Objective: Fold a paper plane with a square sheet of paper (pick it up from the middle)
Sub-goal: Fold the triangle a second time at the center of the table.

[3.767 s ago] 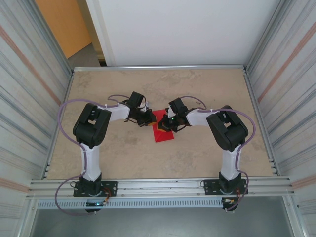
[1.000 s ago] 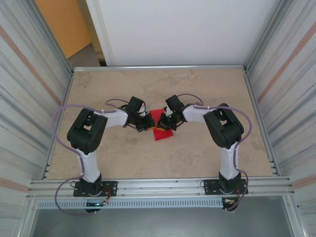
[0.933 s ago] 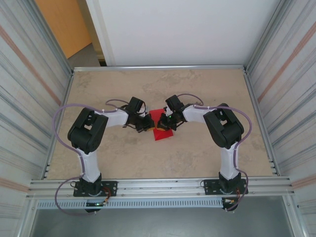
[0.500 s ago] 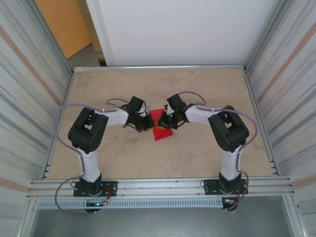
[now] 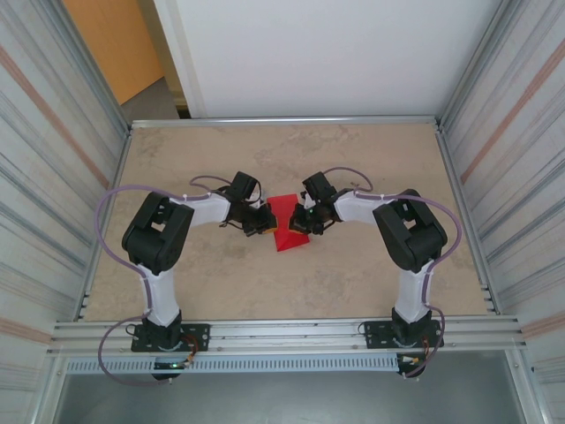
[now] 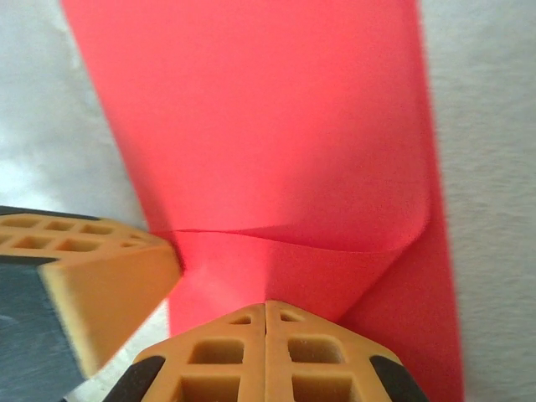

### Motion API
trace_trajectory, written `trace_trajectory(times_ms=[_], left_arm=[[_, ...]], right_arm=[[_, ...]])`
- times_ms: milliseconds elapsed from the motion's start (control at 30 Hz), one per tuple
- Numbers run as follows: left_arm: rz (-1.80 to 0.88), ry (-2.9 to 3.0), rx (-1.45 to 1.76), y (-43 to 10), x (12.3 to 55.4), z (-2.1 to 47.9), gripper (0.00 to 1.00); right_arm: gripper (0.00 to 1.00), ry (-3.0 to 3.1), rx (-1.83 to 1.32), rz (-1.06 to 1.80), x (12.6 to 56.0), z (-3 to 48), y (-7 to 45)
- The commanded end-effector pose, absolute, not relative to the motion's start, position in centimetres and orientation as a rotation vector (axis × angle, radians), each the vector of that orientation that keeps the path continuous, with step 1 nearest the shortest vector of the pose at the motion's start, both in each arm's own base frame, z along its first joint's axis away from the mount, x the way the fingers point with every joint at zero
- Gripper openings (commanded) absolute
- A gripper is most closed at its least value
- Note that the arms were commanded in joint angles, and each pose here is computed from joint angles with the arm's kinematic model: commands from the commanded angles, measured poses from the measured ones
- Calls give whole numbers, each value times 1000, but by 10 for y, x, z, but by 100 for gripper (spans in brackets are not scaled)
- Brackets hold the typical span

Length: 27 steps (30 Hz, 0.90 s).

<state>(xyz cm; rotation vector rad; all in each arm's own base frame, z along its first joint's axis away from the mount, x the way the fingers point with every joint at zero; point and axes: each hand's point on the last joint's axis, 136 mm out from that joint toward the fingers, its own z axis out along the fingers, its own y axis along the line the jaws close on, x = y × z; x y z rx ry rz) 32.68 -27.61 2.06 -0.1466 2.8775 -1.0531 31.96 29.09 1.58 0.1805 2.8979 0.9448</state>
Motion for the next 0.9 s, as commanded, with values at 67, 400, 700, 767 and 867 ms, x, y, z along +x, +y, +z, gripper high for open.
trace_trajectory(times_ms=[67, 400, 700, 767, 867], left_arm=[[-1074, 2865, -100, -281, 327, 31, 4], [-1158, 2735, -74, -293, 300, 78, 12], [-1169, 2858, -49, -312, 265, 52, 15], [-1153, 2881, -44, -313, 266, 49, 15], [-1144, 2906, -45, -314, 266, 46, 15]], right_arm=[[4, 2966, 294, 804, 312, -15, 268], [4, 3031, 401, 717, 301, -33, 256], [4, 3054, 456, 697, 298, -39, 250], [4, 3058, 459, 697, 297, -40, 250], [3, 3058, 468, 700, 298, -39, 249]])
